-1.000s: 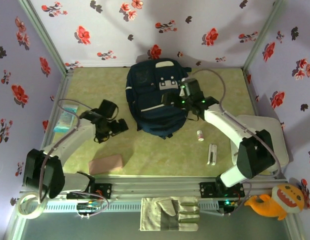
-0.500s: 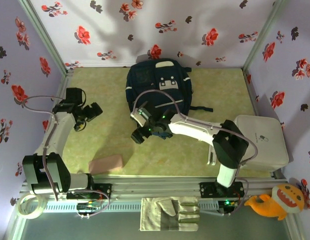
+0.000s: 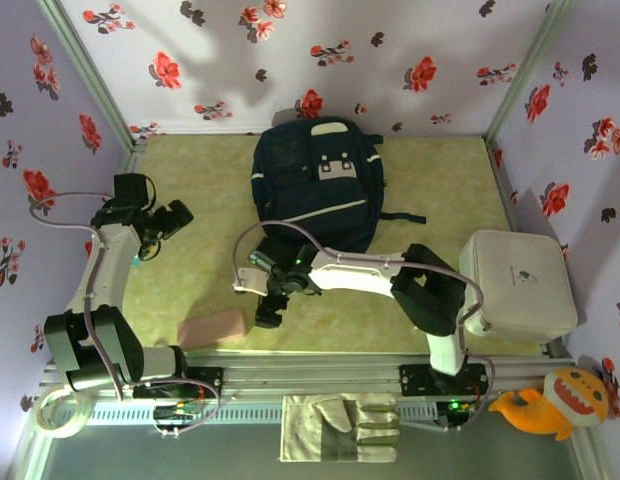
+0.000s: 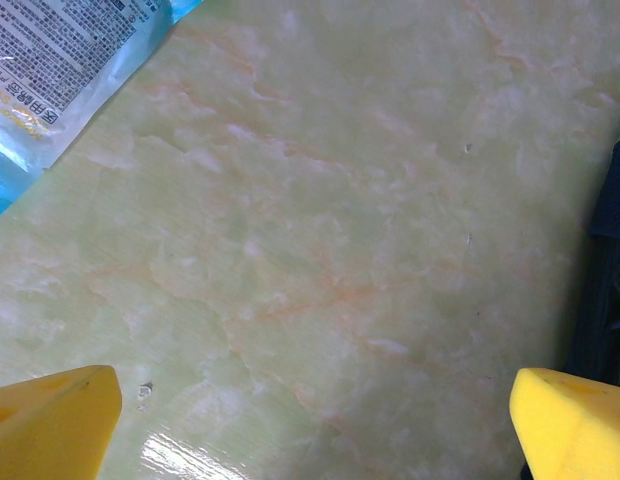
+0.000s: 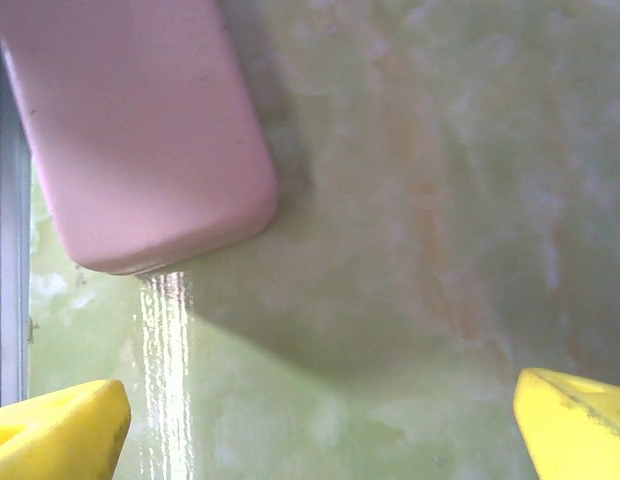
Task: Pack books, pencil case, and school supplies into a backpack
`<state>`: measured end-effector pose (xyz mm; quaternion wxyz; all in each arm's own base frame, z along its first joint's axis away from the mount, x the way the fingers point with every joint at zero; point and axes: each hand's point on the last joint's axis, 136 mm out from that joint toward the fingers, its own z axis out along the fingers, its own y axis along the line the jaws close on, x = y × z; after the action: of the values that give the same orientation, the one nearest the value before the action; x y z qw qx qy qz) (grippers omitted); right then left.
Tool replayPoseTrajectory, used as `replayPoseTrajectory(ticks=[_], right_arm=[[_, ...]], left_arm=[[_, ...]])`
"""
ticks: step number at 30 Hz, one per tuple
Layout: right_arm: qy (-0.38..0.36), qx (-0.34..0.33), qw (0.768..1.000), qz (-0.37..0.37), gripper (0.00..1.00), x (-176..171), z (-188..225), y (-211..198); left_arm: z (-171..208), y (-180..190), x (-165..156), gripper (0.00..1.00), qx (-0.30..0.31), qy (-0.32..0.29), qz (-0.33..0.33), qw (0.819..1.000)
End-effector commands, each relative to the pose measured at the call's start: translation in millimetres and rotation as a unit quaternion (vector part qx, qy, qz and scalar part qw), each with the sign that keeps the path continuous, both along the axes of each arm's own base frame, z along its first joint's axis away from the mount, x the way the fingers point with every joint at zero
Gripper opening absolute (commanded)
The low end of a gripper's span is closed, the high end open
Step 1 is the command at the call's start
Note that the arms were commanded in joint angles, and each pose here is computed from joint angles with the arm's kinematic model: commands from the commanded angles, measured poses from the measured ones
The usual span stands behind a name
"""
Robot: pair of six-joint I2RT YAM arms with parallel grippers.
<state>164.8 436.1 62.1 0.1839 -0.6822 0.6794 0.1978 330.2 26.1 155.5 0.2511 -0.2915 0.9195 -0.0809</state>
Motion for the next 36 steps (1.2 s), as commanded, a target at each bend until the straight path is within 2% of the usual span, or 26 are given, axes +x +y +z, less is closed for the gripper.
replayPoseTrajectory(ticks=[1,11,22,27,36], right_arm=[[0.002,0.021,0.998,0.065,0.99,-14.7,7.8,18.5],[0.019,0.007,0.993,0.120,0.98,-39.7,-14.6,42.7],[0.032,0.005,0.989,0.147,0.94,-51.7,-31.0,59.9],[0.040,0.007,0.988,0.152,0.83,-54.2,-32.6,63.8],[0.006,0.033,0.995,0.096,0.67,-21.5,-19.3,54.9]], left_arm=[[9.3,1.2,5.0,1.00,0.004,-0.018,-0.014,1.000],[6.6,1.6,4.4,1.00,0.005,-0.016,-0.019,1.000],[4.9,1.6,4.8,1.00,0.005,-0.017,-0.021,1.000],[5.9,2.0,4.7,1.00,0.006,-0.018,-0.021,1.000],[6.9,3.0,4.2,1.00,0.006,-0.019,-0.020,1.000]])
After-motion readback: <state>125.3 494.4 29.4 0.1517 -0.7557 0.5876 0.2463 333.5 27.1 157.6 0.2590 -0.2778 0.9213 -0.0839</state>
